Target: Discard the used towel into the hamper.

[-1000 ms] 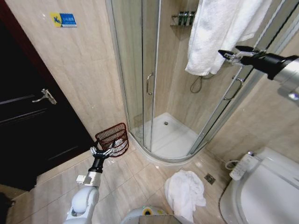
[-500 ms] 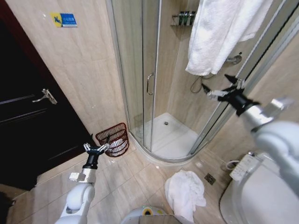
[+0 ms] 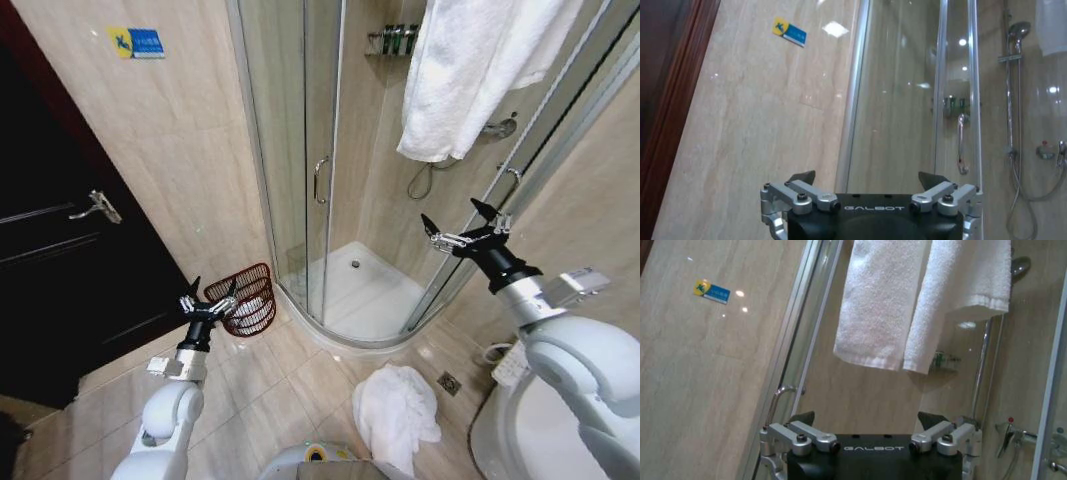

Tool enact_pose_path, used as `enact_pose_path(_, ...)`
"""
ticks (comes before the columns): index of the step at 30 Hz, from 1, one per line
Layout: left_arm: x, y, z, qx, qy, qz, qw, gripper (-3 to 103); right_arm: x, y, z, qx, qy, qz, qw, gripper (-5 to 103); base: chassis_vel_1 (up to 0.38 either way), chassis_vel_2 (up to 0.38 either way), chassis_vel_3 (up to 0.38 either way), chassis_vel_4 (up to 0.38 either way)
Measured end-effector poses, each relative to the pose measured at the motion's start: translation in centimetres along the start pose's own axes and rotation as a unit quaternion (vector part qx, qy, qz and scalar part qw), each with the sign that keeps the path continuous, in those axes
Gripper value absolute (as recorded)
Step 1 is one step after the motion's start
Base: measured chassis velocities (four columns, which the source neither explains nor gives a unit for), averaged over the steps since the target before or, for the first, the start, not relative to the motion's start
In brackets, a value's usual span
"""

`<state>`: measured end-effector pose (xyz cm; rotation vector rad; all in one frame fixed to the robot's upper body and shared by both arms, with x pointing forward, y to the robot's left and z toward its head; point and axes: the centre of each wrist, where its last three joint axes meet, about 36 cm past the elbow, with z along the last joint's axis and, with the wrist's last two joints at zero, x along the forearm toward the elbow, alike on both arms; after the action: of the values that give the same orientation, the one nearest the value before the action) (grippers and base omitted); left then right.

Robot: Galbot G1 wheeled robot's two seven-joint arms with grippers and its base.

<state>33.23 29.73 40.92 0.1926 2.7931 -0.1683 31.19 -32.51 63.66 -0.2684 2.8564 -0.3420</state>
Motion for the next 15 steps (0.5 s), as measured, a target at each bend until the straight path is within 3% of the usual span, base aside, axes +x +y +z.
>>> enact_pose_path(15, -0.12, 0.03, -0.2, -0.002, 0.005, 0.002, 1.0, 100, 0.89, 0.91, 0.19, -0.022, 0.006, 0.007, 1.0, 100, 0.0, 0.0, 0.0, 0.0)
